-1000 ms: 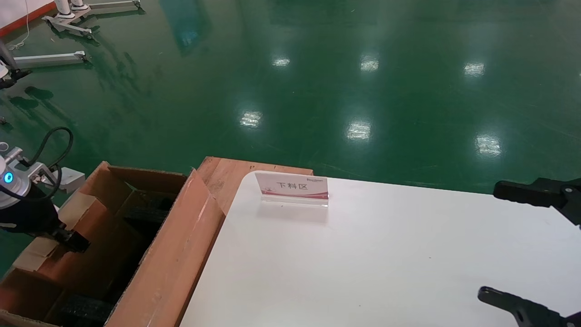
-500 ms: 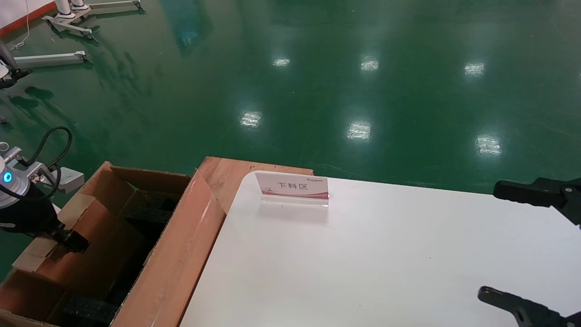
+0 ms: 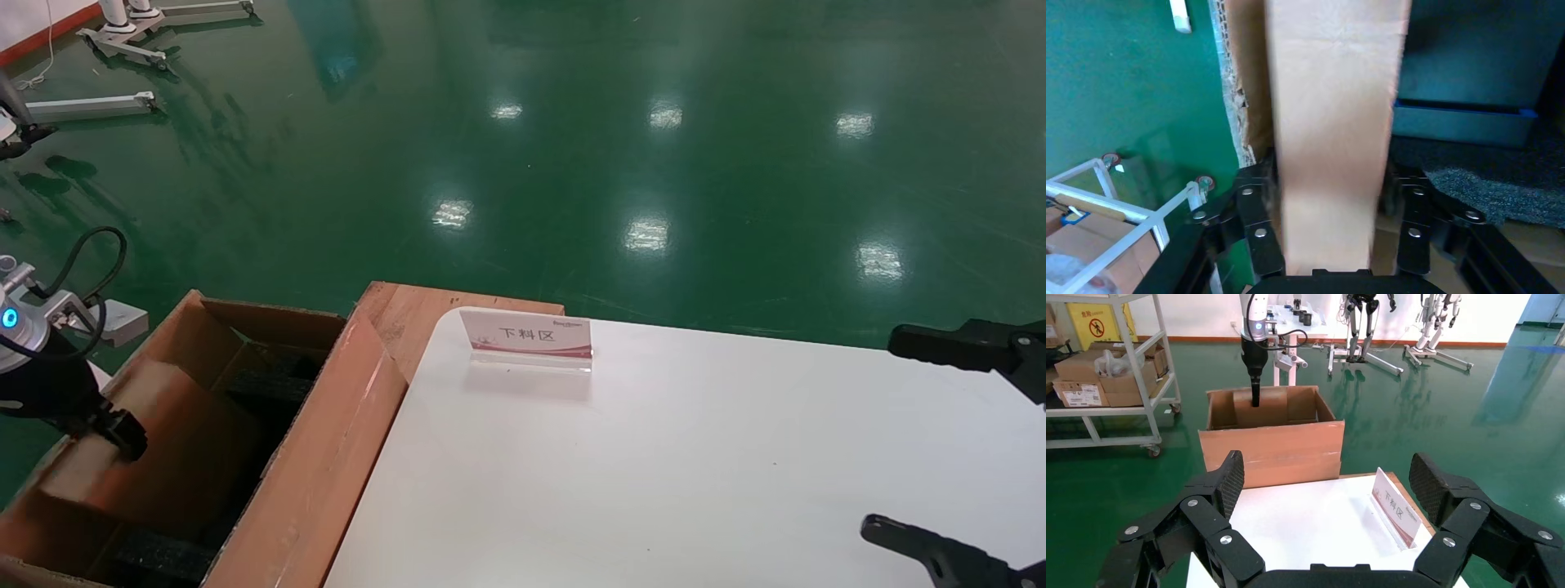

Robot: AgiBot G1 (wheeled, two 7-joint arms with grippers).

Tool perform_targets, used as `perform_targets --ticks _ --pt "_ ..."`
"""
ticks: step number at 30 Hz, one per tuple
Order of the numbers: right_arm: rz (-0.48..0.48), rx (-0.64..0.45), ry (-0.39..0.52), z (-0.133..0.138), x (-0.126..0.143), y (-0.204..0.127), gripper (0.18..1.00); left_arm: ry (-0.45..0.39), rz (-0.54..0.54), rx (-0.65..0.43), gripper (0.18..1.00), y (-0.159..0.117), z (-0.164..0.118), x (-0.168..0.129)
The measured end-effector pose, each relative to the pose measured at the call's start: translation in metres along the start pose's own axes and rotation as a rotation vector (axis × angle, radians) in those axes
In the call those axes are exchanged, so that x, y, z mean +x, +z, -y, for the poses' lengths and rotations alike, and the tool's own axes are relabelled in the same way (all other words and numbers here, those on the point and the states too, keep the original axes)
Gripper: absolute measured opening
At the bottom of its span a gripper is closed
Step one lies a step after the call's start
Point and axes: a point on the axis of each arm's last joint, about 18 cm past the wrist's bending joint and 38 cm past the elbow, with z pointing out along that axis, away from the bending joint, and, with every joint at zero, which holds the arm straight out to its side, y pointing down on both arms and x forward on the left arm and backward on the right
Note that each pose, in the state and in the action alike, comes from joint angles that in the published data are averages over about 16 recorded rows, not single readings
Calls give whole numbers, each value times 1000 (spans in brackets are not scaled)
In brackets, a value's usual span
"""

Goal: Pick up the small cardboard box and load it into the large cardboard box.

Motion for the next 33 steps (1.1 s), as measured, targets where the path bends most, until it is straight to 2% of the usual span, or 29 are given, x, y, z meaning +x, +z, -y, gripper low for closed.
perform_targets --ticks 8,15,21,28,33 --pt "0 0 0 0 0 0 1000 14 -10 40 710 -7 7 1" --pt "0 0 0 0 0 0 1000 61 -59 164 852 -30 22 6" --pt "0 0 0 0 0 0 1000 130 -138 347 930 -65 33 17" --pt "0 0 0 0 0 0 1000 224 -228 572 981 -105 34 39" --pt "0 0 0 0 0 0 1000 294 -260 681 997 -124 30 55"
